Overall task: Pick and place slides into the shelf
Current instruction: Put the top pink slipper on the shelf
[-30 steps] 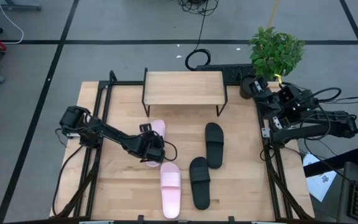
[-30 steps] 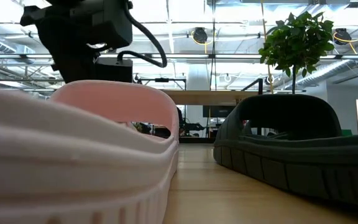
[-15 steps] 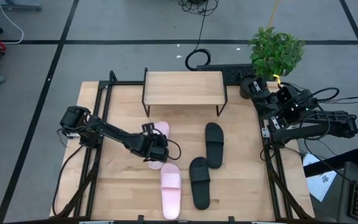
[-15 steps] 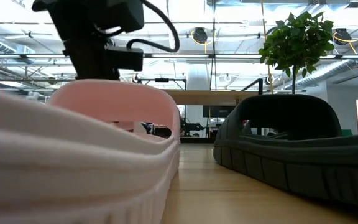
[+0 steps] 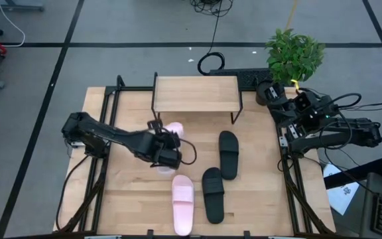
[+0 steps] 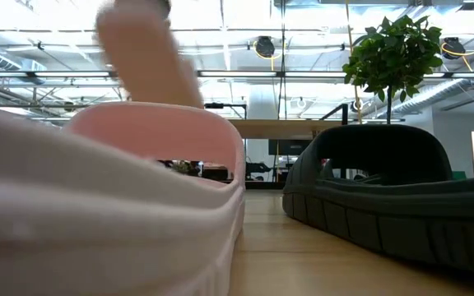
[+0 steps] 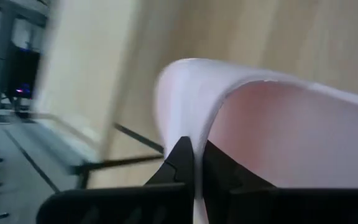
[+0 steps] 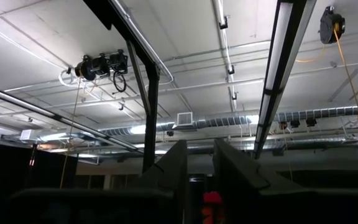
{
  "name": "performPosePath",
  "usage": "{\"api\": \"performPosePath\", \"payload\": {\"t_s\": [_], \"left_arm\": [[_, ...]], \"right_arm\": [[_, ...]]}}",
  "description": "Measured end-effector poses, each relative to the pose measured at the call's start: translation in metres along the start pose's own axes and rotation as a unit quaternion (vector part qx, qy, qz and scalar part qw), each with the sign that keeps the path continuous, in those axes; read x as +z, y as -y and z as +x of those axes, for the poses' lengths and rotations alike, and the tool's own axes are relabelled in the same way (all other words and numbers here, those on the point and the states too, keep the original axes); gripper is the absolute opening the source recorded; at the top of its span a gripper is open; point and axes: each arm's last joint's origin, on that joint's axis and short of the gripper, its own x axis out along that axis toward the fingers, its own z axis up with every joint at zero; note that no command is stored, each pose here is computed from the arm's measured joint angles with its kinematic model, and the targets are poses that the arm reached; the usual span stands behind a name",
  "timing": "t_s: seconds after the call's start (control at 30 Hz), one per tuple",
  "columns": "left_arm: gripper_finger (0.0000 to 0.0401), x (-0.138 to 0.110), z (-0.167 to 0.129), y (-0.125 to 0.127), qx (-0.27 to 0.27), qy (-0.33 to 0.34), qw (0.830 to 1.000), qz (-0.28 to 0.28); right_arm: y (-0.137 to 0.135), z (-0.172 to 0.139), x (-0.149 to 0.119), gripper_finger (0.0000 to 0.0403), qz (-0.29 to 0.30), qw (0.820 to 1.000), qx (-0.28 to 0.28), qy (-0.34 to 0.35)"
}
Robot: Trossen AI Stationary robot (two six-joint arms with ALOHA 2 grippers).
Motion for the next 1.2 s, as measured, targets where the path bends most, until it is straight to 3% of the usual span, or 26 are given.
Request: {"api": "performPosePath", "payload": {"t_s": [0.13, 0.23, 0.43, 0.6, 0.9, 1.2], "left_arm": [[0.0001, 0.028, -0.04, -0.037, 0.044, 0.088, 0.995, -0.034], [0.0, 0.044, -0.048, -0.068, 0.104, 0.12, 0.987, -0.025], [0.0, 0.067, -0.011, -0.127, 0.174, 0.09, 0.981, -0.006], [0.0, 0.07, 0.038, -0.161, 0.178, 0.041, 0.983, 0.021], [0.0, 0.053, 0.095, -0.166, 0.145, -0.012, 0.986, 0.083], [0.0, 0.043, 0.12, -0.16, 0.142, -0.032, 0.982, 0.121]], "right_arm": [[0.0, 0.0, -0.001, 0.007, 0.001, 1.0, -0.001, -0.003], [0.0, 0.0, -0.001, 0.007, 0.001, 1.0, -0.001, -0.003], [0.0, 0.0, -0.001, 0.007, 0.001, 1.0, -0.002, -0.003], [0.001, 0.0, -0.001, 0.007, 0.001, 1.0, -0.004, -0.004], [0.001, 0.0, -0.001, 0.007, -0.01, 1.0, -0.005, -0.003], [0.003, 0.0, -0.002, 0.007, -0.016, 0.999, -0.032, -0.004]]}}
